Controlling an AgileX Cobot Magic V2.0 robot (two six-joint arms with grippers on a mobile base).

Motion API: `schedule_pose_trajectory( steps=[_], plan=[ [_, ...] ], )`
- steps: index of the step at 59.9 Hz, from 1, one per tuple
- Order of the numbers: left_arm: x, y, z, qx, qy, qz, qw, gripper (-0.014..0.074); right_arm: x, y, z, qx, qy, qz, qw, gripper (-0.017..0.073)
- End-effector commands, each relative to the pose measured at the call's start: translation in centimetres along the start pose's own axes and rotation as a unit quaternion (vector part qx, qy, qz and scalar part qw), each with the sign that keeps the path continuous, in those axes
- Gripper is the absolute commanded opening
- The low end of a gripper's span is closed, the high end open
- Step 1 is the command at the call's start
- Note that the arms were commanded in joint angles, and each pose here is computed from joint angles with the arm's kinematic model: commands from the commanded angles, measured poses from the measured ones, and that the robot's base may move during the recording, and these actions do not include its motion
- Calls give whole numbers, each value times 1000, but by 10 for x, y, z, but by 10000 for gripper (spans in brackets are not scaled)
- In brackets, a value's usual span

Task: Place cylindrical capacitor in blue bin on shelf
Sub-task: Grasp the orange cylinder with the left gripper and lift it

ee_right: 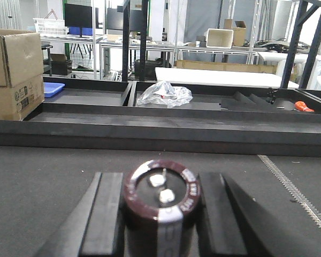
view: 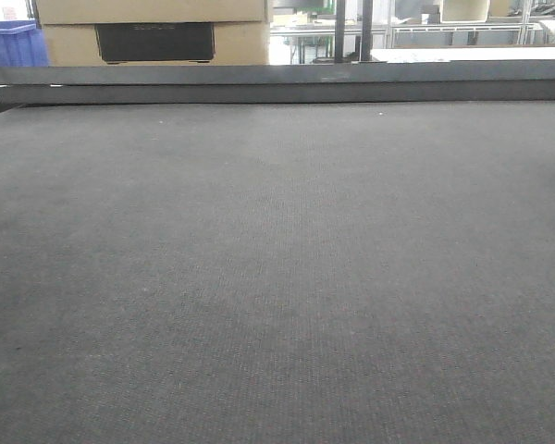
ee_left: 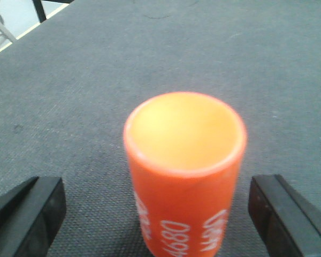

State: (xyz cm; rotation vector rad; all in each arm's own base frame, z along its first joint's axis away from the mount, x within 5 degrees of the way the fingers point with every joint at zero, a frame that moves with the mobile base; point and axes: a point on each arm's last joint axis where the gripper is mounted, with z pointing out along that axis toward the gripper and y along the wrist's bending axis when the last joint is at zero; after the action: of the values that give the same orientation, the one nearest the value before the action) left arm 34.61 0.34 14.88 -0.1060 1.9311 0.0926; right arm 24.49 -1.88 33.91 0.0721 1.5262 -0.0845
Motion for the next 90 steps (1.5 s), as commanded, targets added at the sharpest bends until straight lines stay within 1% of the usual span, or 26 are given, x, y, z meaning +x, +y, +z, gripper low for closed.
schedule_pose_trajectory(
  steps=[1,12,18,30,33,37,42,48,49,53,57,60,67,75,84,90],
  plan=[
    [-2,2,7,-8,-27,0,1000,601,-5,-1,-2,2,-14,-4,1000,-123],
    [-4,-1,23,-7,-25,-2,1000,601,-4,-1,-2,1,-7,-4,1000,-123],
    [-8,0,30,-15,-33,-13,999,601,-4,-1,-2,1,-6,-4,1000,-123],
    [-4,-1,37,-15,-28,-13,999,598,-3,-1,-2,1,-3,-4,1000,-123],
    [-4,-1,37,-15,-27,-13,999,579,-3,-1,-2,1,-3,-4,1000,-123],
    [-4,-1,37,-15,-28,-13,999,512,-3,-1,-2,1,-3,-4,1000,-123],
    [-5,-1,37,-15,-29,-13,999,363,-3,-1,-2,1,-3,-4,1000,-123],
    [-9,-1,35,-14,-31,-14,999,106,-3,-1,-2,1,-3,-4,1000,-123],
    [-10,-2,34,-12,-29,-14,999,53,-3,-1,-2,1,-3,-4,1000,-123],
    [-18,-4,29,1,-22,-5,1000,-113,-3,-1,-2,1,-3,-4,1000,-123],
    [-30,-7,20,20,-20,11,1000,-110,-3,-1,-2,1,-3,-4,1000,-123],
    [-40,-10,12,31,-17,18,999,-109,-3,-1,-2,0,-2,-4,1000,-123],
    [-69,-15,-15,50,-12,16,999,-109,1,0,-2,-2,20,-4,1000,-123],
    [-96,-22,-50,74,-1,18,997,-109,10,1,-3,-7,66,-4,998,-123],
    [-115,-27,-90,102,16,23,994,-109,19,4,-5,-16,118,-4,993,-123],
    [-124,-28,-115,116,28,26,993,-109,23,12,-6,-35,144,-6,989,-123]
  ],
)
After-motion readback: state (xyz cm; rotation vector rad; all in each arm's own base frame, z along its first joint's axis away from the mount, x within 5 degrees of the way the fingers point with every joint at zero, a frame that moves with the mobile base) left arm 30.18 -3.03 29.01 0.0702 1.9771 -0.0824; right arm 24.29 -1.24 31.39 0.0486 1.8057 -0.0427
